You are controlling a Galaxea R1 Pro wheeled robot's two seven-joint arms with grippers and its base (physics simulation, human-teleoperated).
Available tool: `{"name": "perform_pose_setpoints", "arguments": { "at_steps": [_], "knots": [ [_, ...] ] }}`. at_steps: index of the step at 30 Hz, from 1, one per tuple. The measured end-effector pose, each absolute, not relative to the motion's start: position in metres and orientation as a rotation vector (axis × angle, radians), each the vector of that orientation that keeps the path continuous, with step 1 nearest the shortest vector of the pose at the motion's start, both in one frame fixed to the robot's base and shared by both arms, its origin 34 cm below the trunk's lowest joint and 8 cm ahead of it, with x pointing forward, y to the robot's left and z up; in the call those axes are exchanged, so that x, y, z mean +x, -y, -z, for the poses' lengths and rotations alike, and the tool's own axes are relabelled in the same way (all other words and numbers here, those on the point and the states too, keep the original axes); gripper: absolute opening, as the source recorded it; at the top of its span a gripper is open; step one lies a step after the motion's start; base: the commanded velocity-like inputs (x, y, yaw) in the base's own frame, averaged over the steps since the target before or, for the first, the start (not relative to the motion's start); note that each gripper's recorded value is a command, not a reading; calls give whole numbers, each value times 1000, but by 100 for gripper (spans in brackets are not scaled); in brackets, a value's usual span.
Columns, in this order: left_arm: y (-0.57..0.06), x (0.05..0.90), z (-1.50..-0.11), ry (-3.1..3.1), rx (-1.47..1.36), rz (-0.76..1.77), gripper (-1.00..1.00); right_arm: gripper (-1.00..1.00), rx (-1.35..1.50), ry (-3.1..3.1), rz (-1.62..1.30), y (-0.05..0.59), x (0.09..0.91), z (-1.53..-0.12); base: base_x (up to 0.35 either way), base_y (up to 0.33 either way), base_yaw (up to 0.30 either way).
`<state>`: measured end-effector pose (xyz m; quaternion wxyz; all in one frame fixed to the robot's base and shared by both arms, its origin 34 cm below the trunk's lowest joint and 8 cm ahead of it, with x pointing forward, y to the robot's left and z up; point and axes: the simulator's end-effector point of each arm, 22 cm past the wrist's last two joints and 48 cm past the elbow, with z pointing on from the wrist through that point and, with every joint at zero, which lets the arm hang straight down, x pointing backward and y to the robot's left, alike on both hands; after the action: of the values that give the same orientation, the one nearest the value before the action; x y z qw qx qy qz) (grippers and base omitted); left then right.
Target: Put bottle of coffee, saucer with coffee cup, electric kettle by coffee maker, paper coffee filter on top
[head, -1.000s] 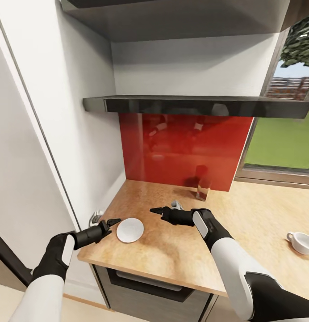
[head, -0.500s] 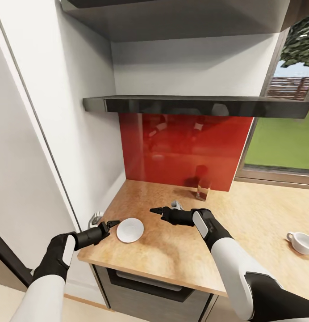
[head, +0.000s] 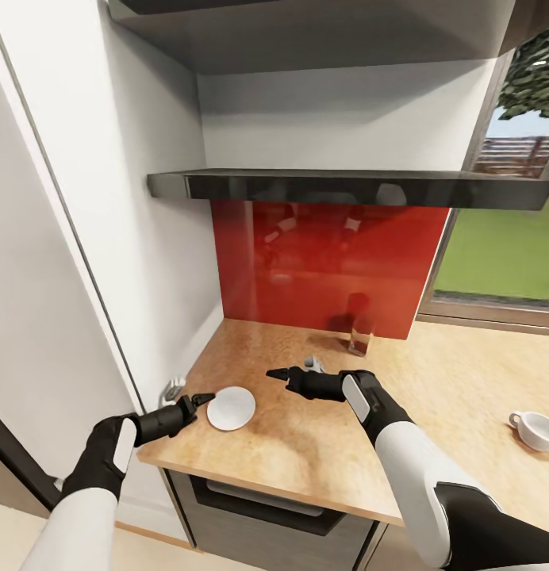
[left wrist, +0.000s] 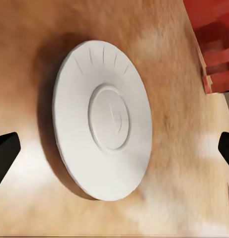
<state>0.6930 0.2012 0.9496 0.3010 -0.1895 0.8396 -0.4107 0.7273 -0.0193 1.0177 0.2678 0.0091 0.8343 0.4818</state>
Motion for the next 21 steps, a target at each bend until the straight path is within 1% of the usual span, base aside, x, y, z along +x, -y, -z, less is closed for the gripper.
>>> {"name": "perform_pose_setpoints", "arguments": {
  "at_steps": [4,11,21],
  "knots": [
    [-200,692,-946,-2230,-507,1093,100,100,39,-2284,-1317,16,719,-1005,25,0,0],
    [-200,691,-945,-2231,-508,1094,100,100,45,-2294,-1324,14,716,-1001,128,0,0],
    [-198,691,-945,-2231,-509,1097,100,100,51,-2307,-1330,13,712,-996,10,0,0]
  ]
}}
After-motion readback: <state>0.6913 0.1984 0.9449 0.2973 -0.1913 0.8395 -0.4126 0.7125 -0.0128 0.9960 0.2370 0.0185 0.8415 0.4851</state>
